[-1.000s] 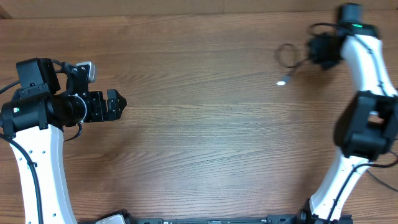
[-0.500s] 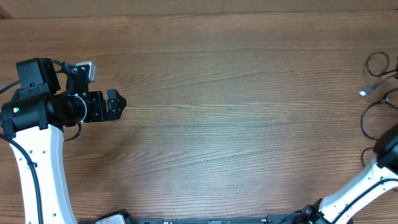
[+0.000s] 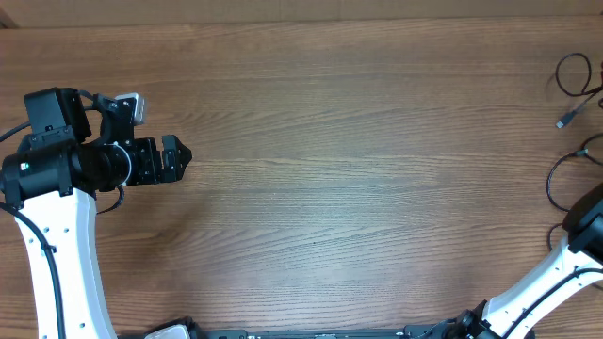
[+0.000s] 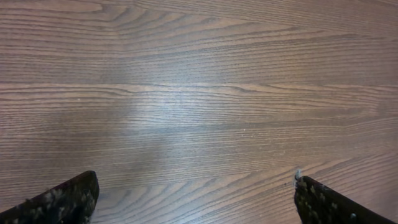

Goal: Untangle cables

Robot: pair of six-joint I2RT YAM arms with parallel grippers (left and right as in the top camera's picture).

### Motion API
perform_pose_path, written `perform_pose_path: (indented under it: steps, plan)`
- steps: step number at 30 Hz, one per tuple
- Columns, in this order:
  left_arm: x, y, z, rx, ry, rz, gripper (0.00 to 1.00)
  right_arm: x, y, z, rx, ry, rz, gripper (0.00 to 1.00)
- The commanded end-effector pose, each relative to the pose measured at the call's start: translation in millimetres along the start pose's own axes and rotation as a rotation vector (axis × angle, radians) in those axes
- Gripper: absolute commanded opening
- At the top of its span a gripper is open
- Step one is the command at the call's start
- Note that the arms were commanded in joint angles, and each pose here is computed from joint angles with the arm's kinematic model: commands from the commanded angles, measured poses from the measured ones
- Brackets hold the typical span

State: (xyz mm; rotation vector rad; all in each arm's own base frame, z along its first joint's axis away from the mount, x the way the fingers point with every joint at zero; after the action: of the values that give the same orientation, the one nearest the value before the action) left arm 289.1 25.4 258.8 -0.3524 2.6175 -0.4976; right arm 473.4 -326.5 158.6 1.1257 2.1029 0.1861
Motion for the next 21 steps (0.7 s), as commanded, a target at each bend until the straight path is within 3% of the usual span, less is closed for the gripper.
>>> perform_pose_path:
  steps: [1, 2, 3, 4, 5, 21]
  plan:
    - [-2, -4, -4, 0.019, -0.013, -0.004, 1.0, -21, 14, -23, 0.0, -0.079, -0.037, 0.09]
    - [-2, -4, -4, 0.019, -0.014, -0.004, 1.0, -21, 11, -22, 0.016, -0.083, -0.035, 0.2]
    - [-2, -4, -4, 0.019, -0.013, -0.004, 1.0, -21, 9, -22, 0.026, -0.083, -0.035, 0.4]
    - [-2, -4, -4, 0.019, -0.013, -0.004, 1.0, -20, 9, -22, 0.028, -0.078, -0.033, 0.91]
    - [-2, -4, -4, 0.019, -0.014, -0.004, 1.0, -19, 8, -22, 0.029, -0.075, -0.033, 1.0]
    - [-2, -4, -4, 0.019, -0.013, -0.004, 1.0, 22, 6, -36, 0.036, 0.131, -0.003, 1.0]
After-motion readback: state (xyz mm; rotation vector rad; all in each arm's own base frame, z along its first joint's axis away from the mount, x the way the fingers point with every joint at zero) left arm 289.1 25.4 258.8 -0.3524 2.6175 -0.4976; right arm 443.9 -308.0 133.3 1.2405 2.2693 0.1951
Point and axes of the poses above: each gripper's point midway between its finger pads, its own z axis out along the fingers, its own y axis along the line the jaws close on, x = y × z, the point moved 3 cm from there along -z, back along the fingers, and after that the axes turned 13 degrees about -z, right-handed, at the moved point
